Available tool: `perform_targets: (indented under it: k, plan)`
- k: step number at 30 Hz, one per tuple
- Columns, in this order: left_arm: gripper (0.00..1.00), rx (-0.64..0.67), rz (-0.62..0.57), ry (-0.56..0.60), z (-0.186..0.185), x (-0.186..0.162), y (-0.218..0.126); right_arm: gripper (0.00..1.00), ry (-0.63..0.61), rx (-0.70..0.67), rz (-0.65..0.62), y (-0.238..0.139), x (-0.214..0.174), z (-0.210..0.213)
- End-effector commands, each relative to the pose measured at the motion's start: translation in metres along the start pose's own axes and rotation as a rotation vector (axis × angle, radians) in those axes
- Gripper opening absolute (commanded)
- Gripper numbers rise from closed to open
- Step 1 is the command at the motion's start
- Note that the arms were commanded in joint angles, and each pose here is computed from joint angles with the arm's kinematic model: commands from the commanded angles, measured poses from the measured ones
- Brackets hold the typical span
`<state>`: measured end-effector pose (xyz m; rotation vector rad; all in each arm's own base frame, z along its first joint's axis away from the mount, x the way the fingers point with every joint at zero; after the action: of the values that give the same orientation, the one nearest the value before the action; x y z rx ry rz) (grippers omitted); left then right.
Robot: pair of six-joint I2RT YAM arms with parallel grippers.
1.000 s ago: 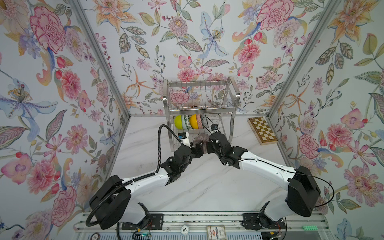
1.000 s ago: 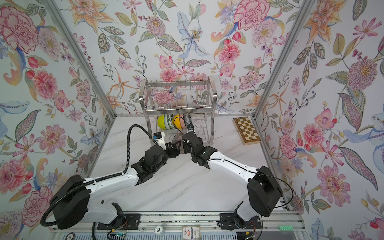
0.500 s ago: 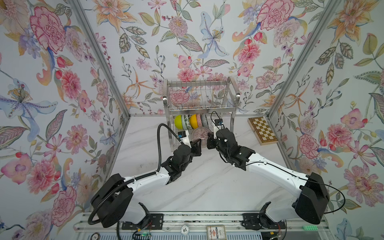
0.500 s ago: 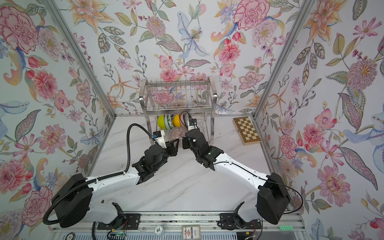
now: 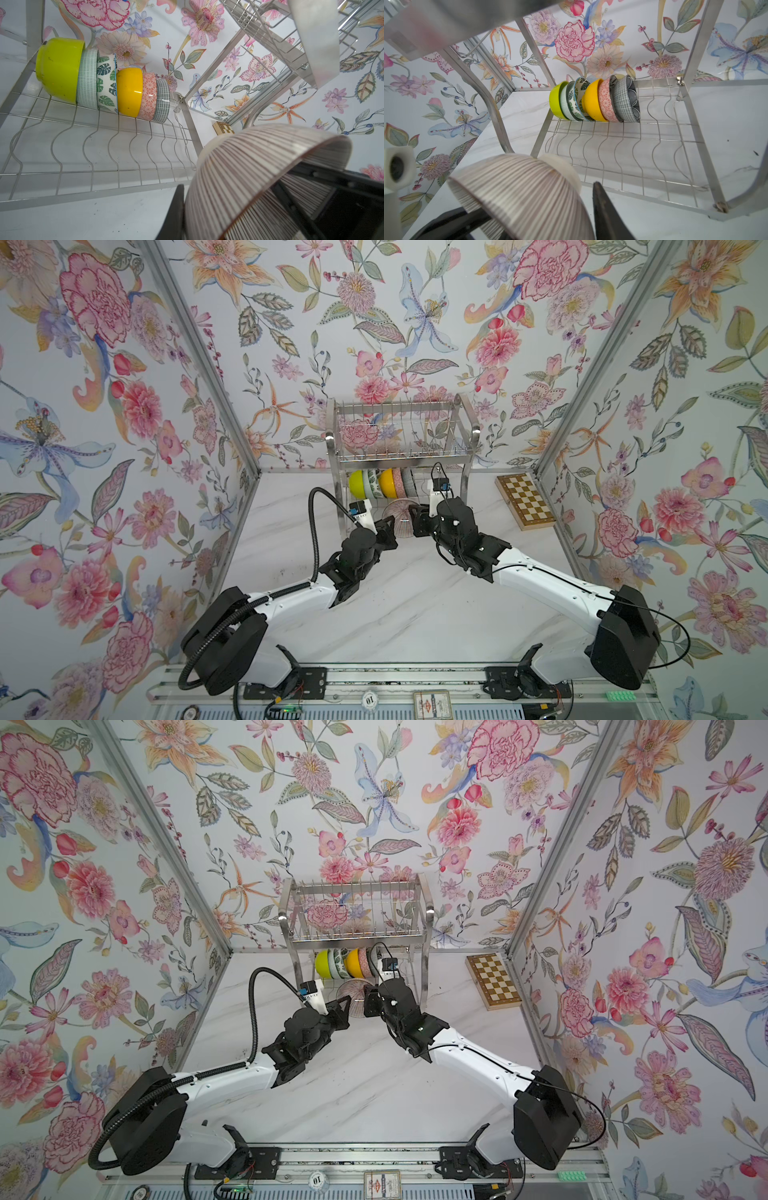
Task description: Load the bowls into the dish rack
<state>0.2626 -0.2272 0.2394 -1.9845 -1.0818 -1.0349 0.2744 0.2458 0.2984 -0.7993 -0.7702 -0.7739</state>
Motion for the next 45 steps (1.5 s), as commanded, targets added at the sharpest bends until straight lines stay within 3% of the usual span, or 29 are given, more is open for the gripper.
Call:
perform_targets:
  k: [1, 7, 10, 13, 16, 20, 29, 32, 45]
  plan:
    - [0.0, -0.013, -0.033, 0.0, -0.002, 0.006, -0.004, 0.4, 0.079, 0.06, -0.032, 0.001, 0.012, 0.004]
    - [0.0, 0.076, -0.052, 0.023, 0.006, 0.012, -0.003, 0.59, 0.122, 0.074, -0.015, -0.001, 0.017, 0.0]
    - [0.0, 0.175, -0.077, 0.038, 0.015, 0.018, -0.003, 0.75, 0.152, 0.088, -0.017, -0.004, 0.021, -0.001]
    - [0.0, 0.257, -0.112, 0.051, 0.025, 0.024, -0.002, 0.99, 0.179, 0.093, -0.016, -0.007, 0.023, -0.003]
    - [0.0, 0.324, -0.155, 0.104, 0.029, 0.032, -0.002, 0.99, 0.262, 0.105, 0.01, -0.006, 0.025, -0.01]
    - [0.0, 0.4, -0.201, 0.234, 0.03, 0.035, 0.003, 0.99, 0.489, 0.127, 0.05, 0.002, 0.03, -0.032]
    - [0.0, 0.508, -0.271, 0.415, 0.032, 0.023, 0.018, 0.94, 0.915, 0.053, -0.039, -0.008, 0.03, -0.051]
    - [0.0, 0.517, -0.264, 0.483, 0.027, 0.009, 0.03, 0.9, 0.996, 0.077, -0.045, -0.009, 0.032, -0.045]
    - [0.0, 0.4, -0.304, 0.549, 0.005, -0.013, 0.048, 0.79, 1.268, 0.177, 0.044, 0.016, 0.014, -0.018]
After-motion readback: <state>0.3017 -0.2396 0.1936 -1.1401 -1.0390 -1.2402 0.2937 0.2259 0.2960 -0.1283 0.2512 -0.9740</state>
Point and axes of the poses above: each gripper's point midway between its finger pads, its own y axis out along the fingers, its own z axis along the line the jaws close on, x = y × z, the point moved 10 cm from there along -y, back along the fingers, and after that the axes turned 9 degrees about y, right-handed, at the moved point
